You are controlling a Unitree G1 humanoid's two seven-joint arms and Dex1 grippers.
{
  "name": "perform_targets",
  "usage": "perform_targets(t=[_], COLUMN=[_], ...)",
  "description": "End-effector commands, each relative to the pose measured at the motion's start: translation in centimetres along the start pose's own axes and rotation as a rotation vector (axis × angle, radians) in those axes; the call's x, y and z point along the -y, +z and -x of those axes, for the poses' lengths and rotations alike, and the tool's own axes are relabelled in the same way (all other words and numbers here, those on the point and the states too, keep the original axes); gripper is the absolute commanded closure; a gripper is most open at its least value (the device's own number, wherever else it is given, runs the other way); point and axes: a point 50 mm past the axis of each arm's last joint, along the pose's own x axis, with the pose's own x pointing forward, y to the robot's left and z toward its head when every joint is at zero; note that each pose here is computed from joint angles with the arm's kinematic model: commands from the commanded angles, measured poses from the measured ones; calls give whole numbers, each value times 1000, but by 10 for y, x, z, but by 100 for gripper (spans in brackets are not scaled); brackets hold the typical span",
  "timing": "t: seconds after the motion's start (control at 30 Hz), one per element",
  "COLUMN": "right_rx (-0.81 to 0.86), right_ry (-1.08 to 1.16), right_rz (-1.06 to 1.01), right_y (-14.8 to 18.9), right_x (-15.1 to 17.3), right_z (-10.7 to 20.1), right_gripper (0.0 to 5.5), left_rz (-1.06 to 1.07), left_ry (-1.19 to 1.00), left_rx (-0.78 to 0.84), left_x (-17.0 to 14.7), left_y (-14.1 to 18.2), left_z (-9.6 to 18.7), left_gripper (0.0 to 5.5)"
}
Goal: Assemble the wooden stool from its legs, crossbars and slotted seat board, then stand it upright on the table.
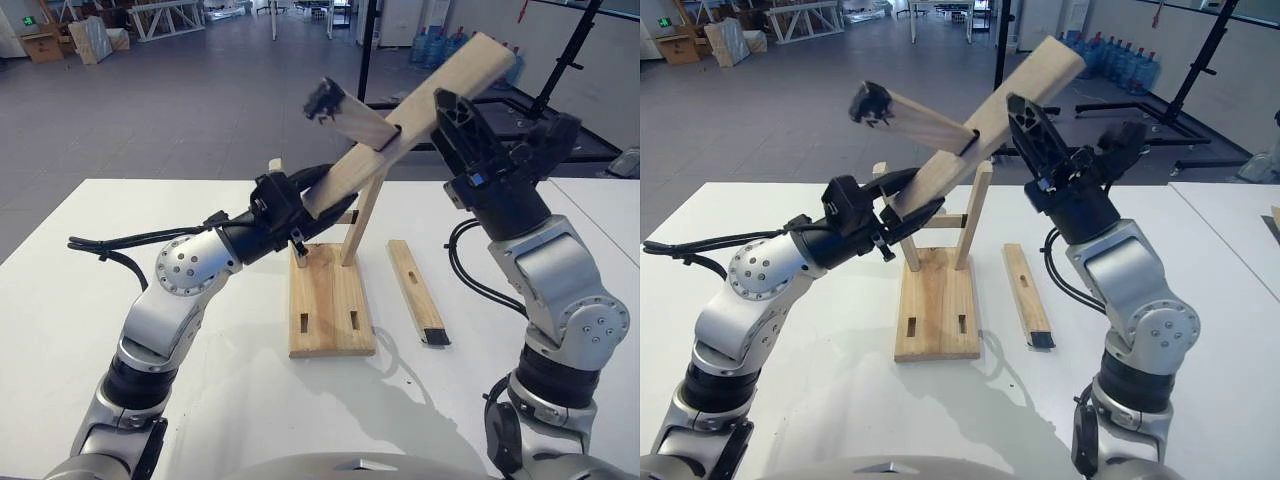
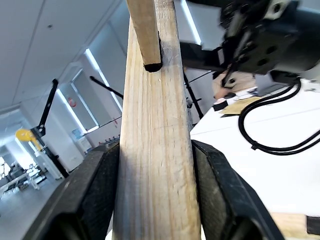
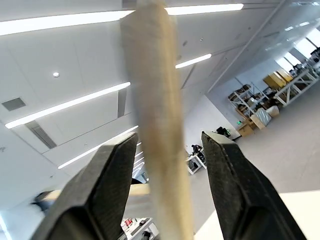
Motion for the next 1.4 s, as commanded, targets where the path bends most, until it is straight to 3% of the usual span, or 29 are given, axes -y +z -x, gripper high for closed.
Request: perform_targets(t=[0.03,0.17,0.43,0.63,0.73,0.83,0.93,1.07,1.13,1.23,1.4], right_rx=[-5,15,91,95,166,252,235,226,217,184,35], right_ry=[-46,-63,-81,-98,-307,-553,-623,-616,-623,-616,-636], right_rz=[-4,24,-3,-35,99,208,230,222,221,207,319], right_y=[-2,-1,8,1,3,5,-7,-18,-19,-22,-38], right_x=[3,4,4,6,30,55,58,56,57,50,39], right_z=[2,0,13,16,25,54,67,61,63,72,104], right_gripper=[316,316,450,450,450,450,450,450,450,450,450], left_rz=[-9,-17,-26,-37,-5,58,154,193,192,121,36], left_ry=[-36,-42,-17,-13,34,10,-71,-88,-36,114,564], left_rx=[-8,-14,-46,-64,-86,-135,-180,-164,-159,-250,-362], left_x=[9,12,13,12,2,-5,1,7,0,-26,-71], left_y=[1,-1,-7,-10,-13,-17,-21,-19,-18,-28,-45], left_z=[0,-1,3,4,12,27,39,38,40,58,79], left_gripper=[344,344,344,344,344,344,344,286,253,253,253])
